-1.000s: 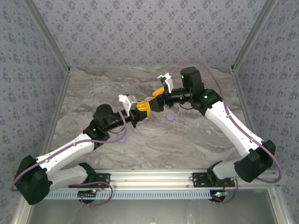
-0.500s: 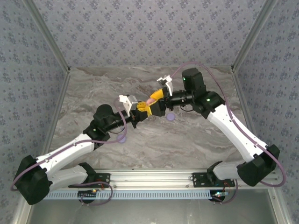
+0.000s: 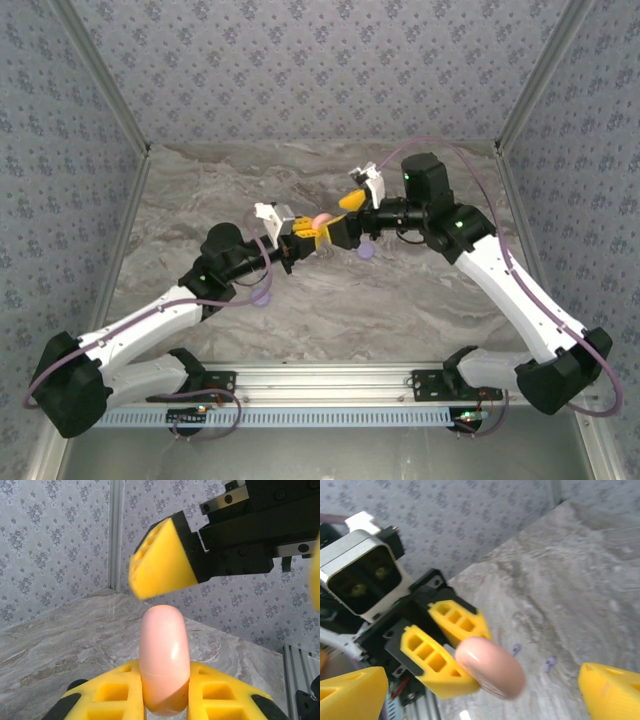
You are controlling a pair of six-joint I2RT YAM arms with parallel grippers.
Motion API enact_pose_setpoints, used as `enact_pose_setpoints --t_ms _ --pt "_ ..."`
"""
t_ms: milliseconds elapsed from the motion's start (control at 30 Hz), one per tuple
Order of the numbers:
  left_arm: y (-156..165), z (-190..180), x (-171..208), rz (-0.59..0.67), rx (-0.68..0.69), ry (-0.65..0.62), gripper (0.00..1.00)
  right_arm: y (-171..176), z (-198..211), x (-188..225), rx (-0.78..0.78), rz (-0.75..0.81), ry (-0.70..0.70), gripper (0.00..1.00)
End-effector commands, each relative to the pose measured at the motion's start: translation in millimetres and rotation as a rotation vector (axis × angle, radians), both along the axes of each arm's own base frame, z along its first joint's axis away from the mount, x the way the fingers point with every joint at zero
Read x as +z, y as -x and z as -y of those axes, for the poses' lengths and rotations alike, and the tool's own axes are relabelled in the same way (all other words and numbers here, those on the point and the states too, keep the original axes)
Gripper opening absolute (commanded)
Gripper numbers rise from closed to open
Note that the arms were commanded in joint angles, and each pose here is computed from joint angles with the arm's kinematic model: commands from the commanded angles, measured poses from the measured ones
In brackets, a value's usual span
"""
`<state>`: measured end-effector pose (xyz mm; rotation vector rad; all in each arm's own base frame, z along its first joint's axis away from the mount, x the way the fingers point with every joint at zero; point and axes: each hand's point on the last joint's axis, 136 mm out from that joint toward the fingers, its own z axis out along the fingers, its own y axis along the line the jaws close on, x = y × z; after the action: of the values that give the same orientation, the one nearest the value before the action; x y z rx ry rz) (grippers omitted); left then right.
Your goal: Insert the wireless bluetooth earbuds into the charging case
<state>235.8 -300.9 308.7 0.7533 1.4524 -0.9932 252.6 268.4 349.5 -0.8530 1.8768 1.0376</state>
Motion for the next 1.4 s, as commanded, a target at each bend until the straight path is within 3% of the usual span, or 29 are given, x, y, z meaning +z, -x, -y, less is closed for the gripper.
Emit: enact_pose_setpoints --t_ms 0,233,500,833,1000,1133,1367 --pt "-16 3 2 -0.001 0.056 -0.028 0.0 -11 32 31 -0.187 0.129 -0.069 1.0" --pt "-67 16 -70 -0.248 0.15 -0.187 0.0 -27 77 15 -0.438 0.125 -0.126 1.0" --pt "-129 45 -154 -0.62 0.114 -0.226 0.0 -27 84 -3 -0.464 0.054 -0.125 1.0" --pt "-170 70 -226 -0.819 0.144 -0.29 0.01 -22 93 -12 -0.498 0.041 -0.103 1.0" --pt "-179 72 -248 -0.868 0.157 -0.297 0.15 -19 94 -15 -0.495 0.038 -0.096 1.0" --pt "-183 69 -258 -0.871 0.166 -0.305 0.36 -18 95 -17 -0.494 0.039 -0.086 1.0" --pt "-187 54 -259 -0.851 0.191 -0.336 0.53 -19 98 -20 -0.512 0.037 -0.068 1.0"
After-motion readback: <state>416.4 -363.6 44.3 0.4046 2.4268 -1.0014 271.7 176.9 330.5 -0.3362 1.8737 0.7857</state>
